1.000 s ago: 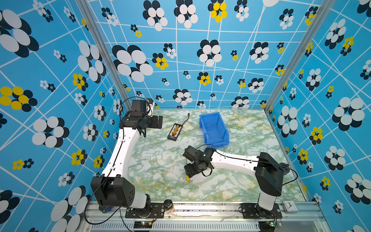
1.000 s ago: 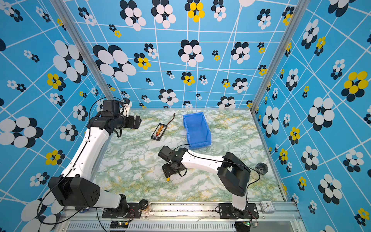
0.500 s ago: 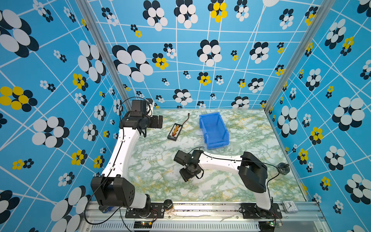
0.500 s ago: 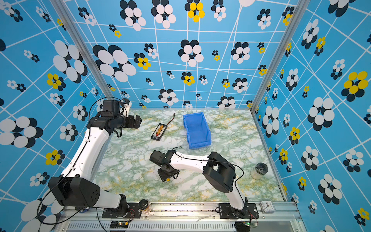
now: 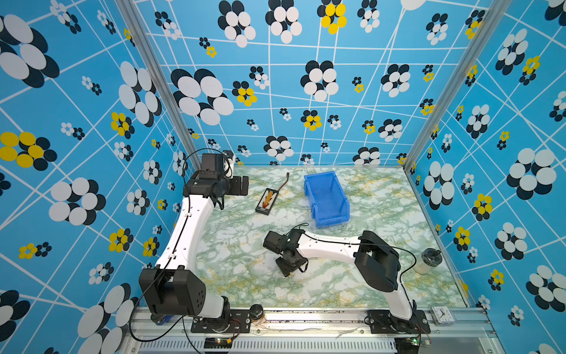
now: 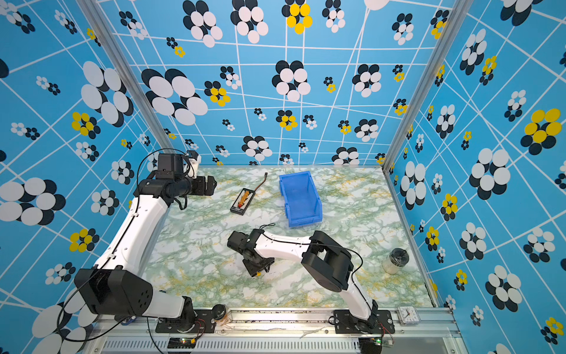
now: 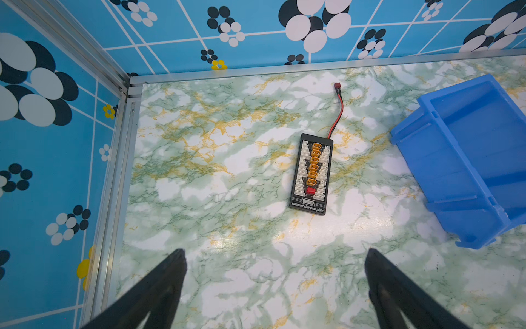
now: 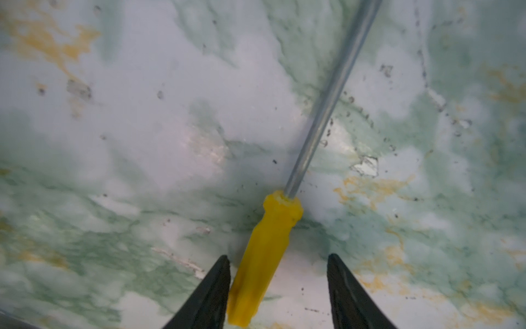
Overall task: Put the screwdriver in the bin
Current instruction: Pick up the screwdriver from the center of the table.
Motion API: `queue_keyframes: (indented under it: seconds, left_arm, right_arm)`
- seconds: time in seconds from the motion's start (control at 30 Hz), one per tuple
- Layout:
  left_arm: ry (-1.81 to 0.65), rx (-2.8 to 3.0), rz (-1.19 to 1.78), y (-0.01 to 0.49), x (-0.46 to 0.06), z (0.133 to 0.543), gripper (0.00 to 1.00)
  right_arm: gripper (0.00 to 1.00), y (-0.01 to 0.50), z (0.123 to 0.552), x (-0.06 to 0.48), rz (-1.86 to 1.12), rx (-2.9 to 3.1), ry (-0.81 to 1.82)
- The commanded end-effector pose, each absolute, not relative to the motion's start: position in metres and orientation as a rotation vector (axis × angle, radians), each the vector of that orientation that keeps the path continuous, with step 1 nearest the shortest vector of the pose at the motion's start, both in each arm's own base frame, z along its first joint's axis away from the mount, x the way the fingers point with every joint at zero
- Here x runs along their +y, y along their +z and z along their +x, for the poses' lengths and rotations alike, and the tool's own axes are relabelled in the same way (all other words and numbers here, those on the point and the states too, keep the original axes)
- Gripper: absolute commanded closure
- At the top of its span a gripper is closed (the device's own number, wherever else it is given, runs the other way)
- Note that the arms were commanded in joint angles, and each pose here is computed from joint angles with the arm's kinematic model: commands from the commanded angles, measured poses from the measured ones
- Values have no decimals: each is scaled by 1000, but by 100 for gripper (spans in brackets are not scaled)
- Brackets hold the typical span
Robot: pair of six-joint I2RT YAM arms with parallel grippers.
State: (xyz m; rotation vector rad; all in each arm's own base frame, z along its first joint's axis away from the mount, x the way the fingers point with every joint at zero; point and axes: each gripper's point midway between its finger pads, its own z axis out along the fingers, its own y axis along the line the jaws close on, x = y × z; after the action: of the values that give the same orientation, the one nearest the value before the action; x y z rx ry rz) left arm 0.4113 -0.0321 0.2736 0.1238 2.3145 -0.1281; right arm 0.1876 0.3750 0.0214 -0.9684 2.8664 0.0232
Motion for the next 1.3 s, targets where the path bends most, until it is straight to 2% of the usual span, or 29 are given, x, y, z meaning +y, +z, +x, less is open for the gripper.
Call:
queue_keyframes:
  seconds: [0.0,0.17,0.33,0.57,0.7,1.27]
  left_arm:
    - [-119,2296,134,276,-30,413,1]
    - [-123,2294,135,277,-31,413,1]
    - [-124,2295,133,276,-31,413,1]
    - [-127,2287,135,280,-32,411,1]
    - [-124,2279,135,284,-32,411,1]
    - [-55,2256,145,291,-25,412,1]
  right_arm:
    - [45,19,188,367,-1010,2856,-72]
    - [49,18,188,368,-1009,2857,-65]
    - [59,17,187,371,-1010,2859,-44]
    - [69,21,193,369,-994,2826,-53]
    - [79,24,195,372,-994,2807,-40]
    - [80,65,210,374,-998,2681,3]
